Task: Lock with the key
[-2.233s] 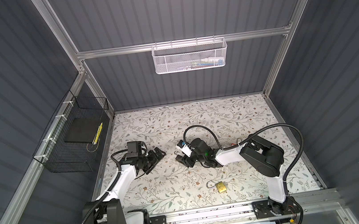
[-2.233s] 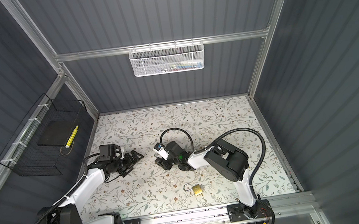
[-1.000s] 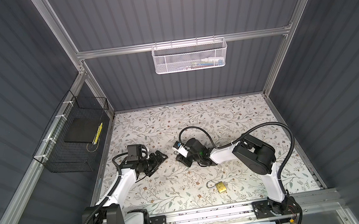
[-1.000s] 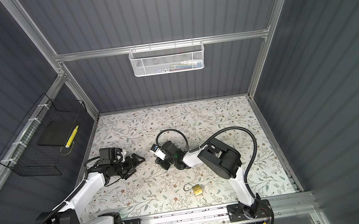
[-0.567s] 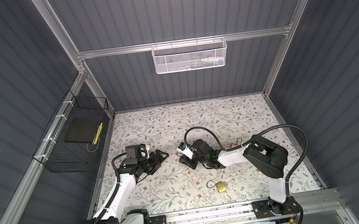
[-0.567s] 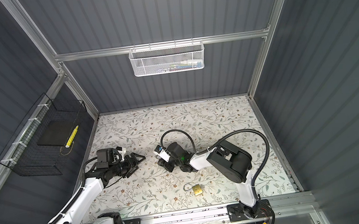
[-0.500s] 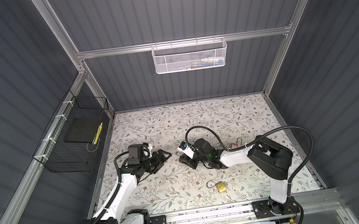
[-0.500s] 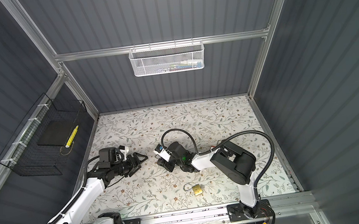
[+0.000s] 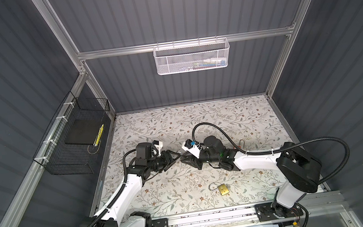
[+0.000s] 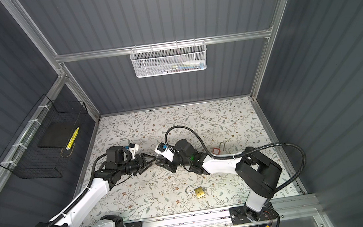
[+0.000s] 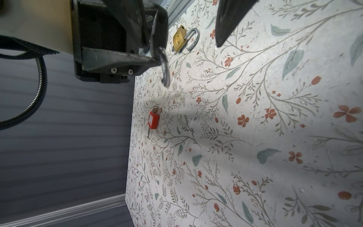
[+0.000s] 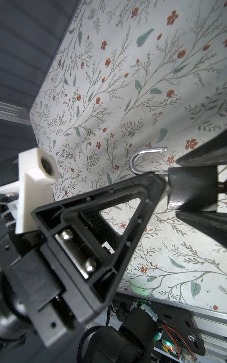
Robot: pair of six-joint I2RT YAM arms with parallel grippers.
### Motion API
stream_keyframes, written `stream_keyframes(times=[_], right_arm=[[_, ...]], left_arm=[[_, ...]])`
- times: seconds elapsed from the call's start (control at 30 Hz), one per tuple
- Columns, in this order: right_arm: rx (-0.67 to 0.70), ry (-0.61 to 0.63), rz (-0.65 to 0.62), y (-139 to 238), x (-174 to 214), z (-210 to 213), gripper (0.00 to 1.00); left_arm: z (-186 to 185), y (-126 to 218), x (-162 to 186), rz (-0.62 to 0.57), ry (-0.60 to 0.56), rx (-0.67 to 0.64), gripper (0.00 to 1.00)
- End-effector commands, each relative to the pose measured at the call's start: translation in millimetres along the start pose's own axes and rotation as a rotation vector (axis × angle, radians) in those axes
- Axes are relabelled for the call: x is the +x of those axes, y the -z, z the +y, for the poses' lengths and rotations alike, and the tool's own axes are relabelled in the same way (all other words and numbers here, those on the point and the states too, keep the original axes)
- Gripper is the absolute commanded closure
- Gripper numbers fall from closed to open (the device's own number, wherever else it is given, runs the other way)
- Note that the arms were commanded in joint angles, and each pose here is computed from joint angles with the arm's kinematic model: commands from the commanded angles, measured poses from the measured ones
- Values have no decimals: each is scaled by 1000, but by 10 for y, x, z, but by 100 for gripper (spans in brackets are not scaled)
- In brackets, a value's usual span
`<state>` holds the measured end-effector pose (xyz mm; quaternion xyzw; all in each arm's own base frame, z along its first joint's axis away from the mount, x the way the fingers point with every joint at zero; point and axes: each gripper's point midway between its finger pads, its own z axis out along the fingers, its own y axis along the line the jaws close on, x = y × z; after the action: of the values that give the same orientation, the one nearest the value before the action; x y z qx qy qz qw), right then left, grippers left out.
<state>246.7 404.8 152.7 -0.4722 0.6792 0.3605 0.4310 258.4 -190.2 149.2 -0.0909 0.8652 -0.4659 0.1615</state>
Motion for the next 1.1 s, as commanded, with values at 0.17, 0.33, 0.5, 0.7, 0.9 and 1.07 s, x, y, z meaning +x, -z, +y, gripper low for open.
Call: stream_keyframes(times=[0.17,0.33,0.5,0.7,0.9,1.07], right_arm=[[-76,38,-20,-41,-237,126,71],[-91,36,-24,-87,-270,130,71],[-115,24,-20,-133,-279,148,71],[-138,5,-22,-166,-293,168,71],[-166,-23,-17,-200,-292,181,71],[-166,-27,-22,-182,-314,186,58]], left_arm=[[-319,86,-9,8,-53,91,60],[-324,85,4,13,-54,97,65],[-334,90,8,11,-55,103,75],[-370,98,8,3,-59,128,86],[-391,101,-2,-1,-58,138,90],[-391,109,-17,-12,-59,133,100]])
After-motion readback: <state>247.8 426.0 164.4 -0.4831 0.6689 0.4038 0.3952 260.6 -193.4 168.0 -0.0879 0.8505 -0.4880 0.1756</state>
